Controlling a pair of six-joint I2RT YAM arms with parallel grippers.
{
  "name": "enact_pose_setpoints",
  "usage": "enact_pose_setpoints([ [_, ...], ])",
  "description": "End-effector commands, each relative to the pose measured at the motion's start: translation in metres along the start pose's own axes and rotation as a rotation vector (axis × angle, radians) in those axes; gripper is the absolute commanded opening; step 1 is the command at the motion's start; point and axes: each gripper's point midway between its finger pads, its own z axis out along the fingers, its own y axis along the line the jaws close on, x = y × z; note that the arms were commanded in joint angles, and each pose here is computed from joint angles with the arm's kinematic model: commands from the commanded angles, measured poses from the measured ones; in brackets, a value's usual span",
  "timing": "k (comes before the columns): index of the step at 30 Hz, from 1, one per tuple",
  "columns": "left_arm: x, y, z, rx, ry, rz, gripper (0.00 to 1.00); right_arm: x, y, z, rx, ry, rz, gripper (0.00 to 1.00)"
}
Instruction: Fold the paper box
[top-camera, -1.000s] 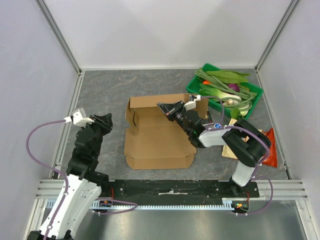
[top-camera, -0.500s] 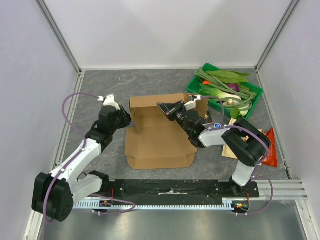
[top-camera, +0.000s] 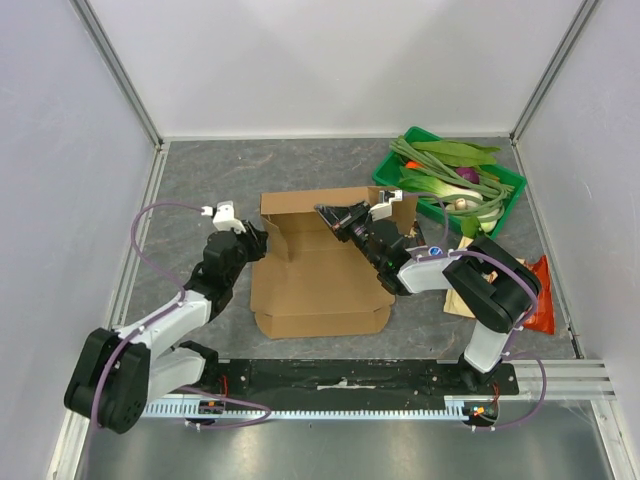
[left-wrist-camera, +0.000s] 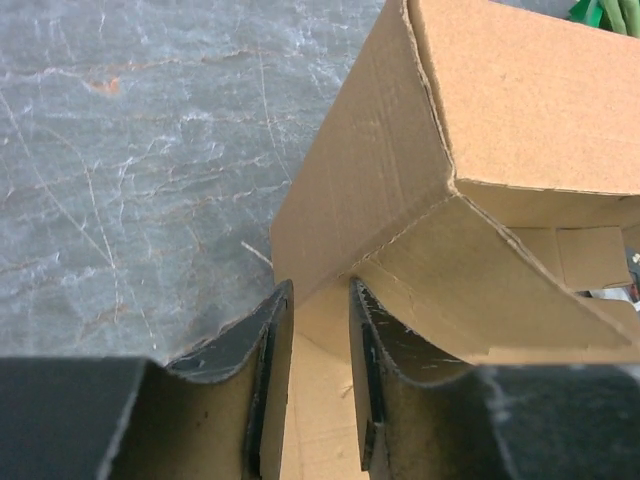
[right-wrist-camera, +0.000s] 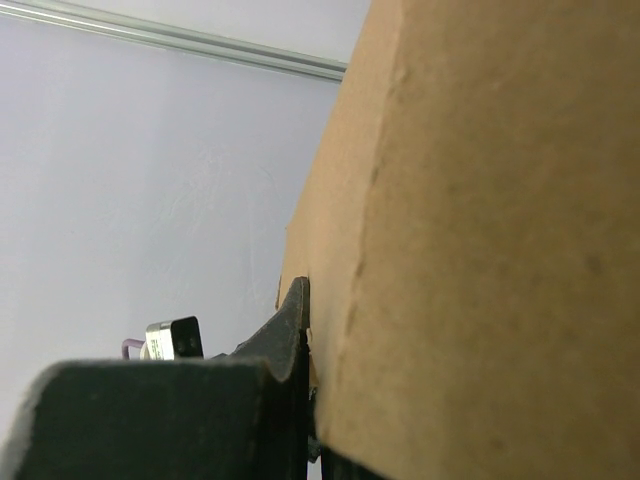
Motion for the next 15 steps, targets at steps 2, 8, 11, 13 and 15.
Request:
enact_pose_setpoints([
  [2, -0.035, -0.019, 0.014, 0.090, -0.155, 0.127, 0.32, 0.001, 0.006, 0.005, -0.025, 0.006, -0.018, 0.00],
  [8, -0.049, -0.033, 0.019, 0.146, -0.184, 0.193, 0.42, 0.002, 0.004, 0.002, -0.020, 0.011, -0.019, 0.00],
  [11, -0.044, -0.041, 0.018, 0.202, -0.181, 0.195, 0.44, 0.002, 0.004, 0.002, -0.023, 0.012, -0.009, 0.00],
  [13, -0.038, -0.042, 0.019, 0.215, -0.160, 0.205, 0.45, 0.003, 0.005, 0.002, -0.026, 0.019, -0.010, 0.00],
  [15, -0.029, -0.044, 0.016, 0.240, -0.132, 0.213, 0.46, 0.002, 0.007, 0.003, -0.027, 0.015, -0.010, 0.00],
])
